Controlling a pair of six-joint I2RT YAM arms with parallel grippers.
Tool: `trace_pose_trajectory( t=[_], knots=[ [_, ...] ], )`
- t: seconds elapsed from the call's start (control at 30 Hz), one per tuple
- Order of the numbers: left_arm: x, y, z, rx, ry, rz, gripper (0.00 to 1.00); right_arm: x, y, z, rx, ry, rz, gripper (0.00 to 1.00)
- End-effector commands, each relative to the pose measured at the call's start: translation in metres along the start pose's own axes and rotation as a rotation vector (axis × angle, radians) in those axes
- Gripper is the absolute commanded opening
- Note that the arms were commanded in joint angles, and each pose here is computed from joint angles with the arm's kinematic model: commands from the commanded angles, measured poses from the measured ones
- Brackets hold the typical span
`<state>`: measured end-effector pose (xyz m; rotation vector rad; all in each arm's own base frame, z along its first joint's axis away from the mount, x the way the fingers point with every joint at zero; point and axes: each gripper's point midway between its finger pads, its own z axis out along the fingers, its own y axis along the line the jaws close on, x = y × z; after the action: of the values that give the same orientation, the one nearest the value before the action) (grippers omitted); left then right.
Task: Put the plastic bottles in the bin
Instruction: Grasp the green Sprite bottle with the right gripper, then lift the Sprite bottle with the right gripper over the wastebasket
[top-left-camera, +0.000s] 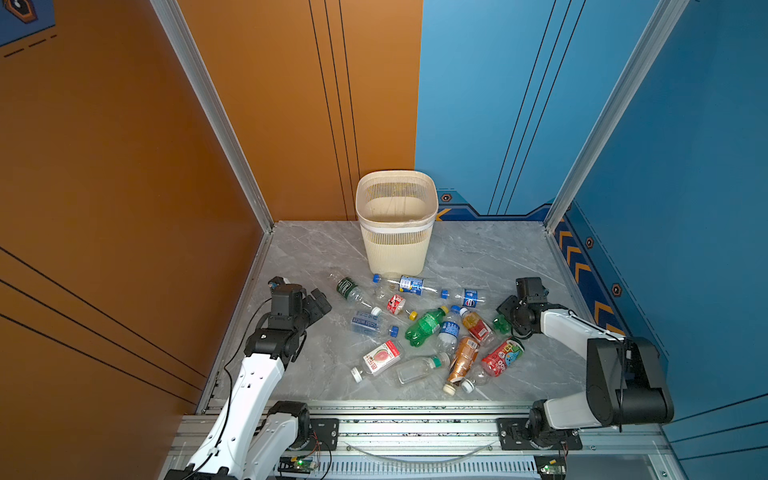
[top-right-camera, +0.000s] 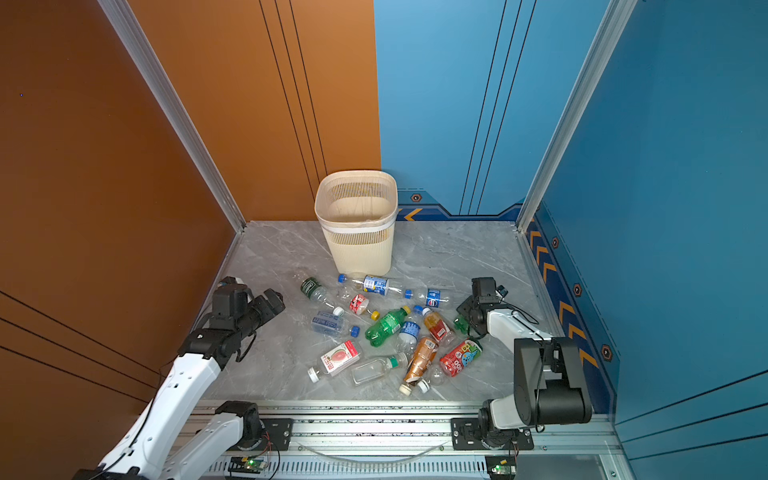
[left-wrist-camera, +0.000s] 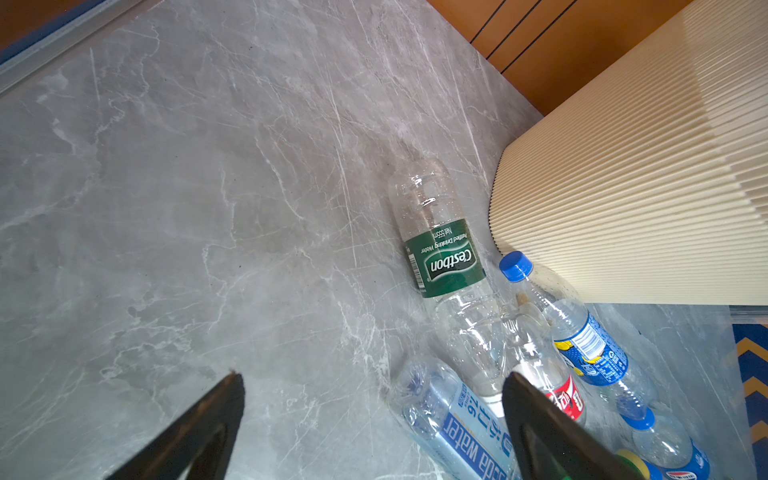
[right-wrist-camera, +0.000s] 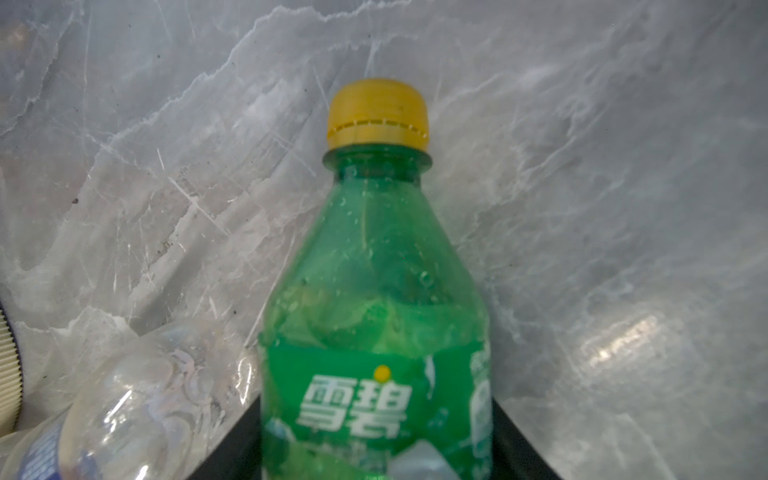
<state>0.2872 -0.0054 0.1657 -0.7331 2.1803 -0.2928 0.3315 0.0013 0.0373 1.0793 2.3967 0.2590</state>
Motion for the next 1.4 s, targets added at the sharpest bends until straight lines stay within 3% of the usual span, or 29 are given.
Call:
trace_pose_trajectory(
  t=[0.0, 0.23, 0.43, 0.6, 0.77, 1.0, 1.37],
  knots=[
    [0.009, 0.008, 0.003, -0.018, 0.034, -0.017, 0.98, -0.016, 0.015, -0.014, -0.033, -0.035, -0.017, 0.57],
    [0.013, 0.012, 0.007, -0.026, 0.047, -0.029, 0.98, -0.053, 0.055, -0.083, -0.121, -0.172, -0.094, 0.53],
    [0.019, 0.015, 0.012, -0.023, 0.063, -0.053, 0.98, -0.067, 0.140, -0.170, -0.281, -0.331, -0.250, 0.54],
    [0.023, 0.016, 0.014, -0.019, 0.078, -0.063, 0.98, -0.052, 0.232, -0.229, -0.439, -0.422, -0.400, 0.53],
    [0.025, 0.018, 0.011, -0.016, 0.078, -0.072, 0.97, -0.029, 0.315, -0.264, -0.576, -0.462, -0.533, 0.53],
    [0.026, 0.020, 0.005, -0.009, 0.076, -0.084, 0.97, -0.016, 0.389, -0.259, -0.655, -0.451, -0.605, 0.53],
    [0.027, 0.023, 0.001, -0.008, 0.073, -0.096, 0.98, -0.015, 0.434, -0.211, -0.621, -0.451, -0.686, 0.55]
  ],
)
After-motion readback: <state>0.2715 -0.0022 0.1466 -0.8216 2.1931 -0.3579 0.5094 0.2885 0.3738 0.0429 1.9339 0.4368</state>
